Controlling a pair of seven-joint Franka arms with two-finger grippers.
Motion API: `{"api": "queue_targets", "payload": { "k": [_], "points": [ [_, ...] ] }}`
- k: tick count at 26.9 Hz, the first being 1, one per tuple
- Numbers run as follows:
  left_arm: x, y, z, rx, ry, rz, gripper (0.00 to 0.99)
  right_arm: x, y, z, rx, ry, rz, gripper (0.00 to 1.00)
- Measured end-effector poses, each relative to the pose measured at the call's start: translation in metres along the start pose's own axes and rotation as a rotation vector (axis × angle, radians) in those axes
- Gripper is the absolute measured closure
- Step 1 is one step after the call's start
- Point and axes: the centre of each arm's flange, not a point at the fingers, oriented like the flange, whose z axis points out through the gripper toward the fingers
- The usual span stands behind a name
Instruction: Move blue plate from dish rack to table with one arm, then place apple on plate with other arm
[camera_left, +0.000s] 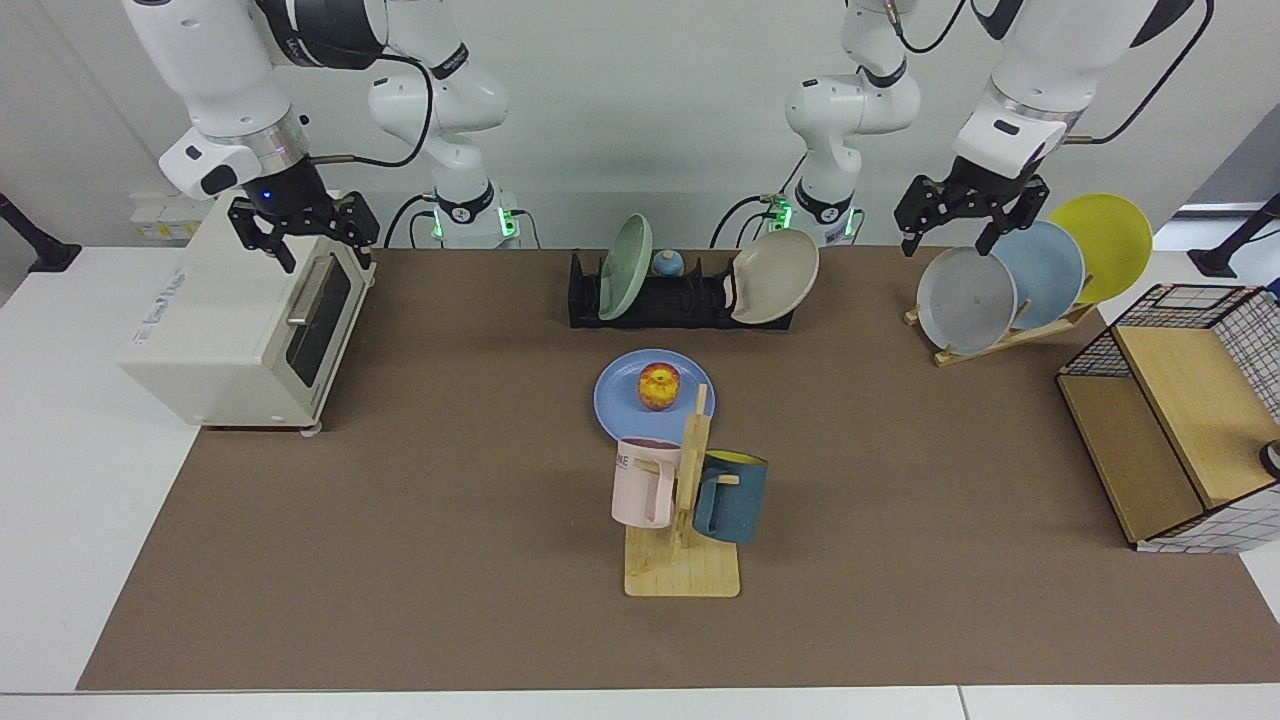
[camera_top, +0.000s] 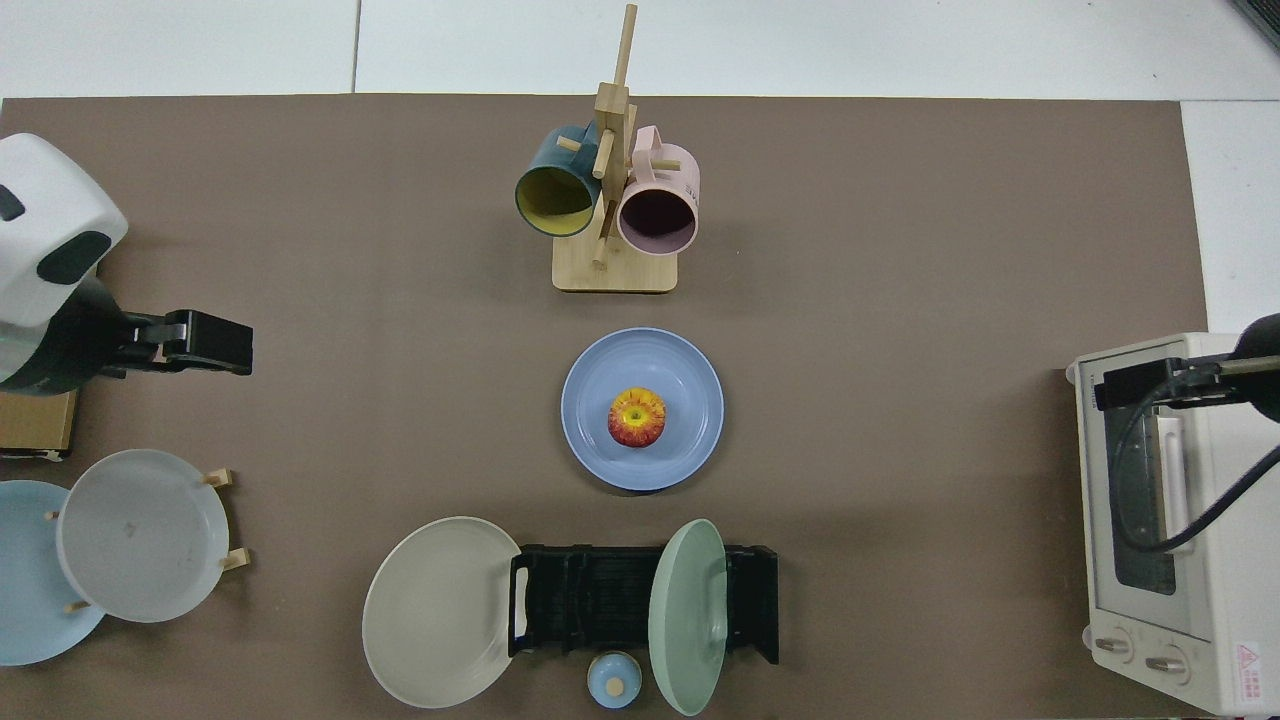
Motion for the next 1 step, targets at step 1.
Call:
{"api": "queue_targets", "payload": {
  "k": [1],
  "points": [
    [0.0,0.0,0.0,0.0,0.0,0.0,0.0,-0.0006,0.0001,0.0011,0.0,-0.01,0.002,0.0]
  ]
}}
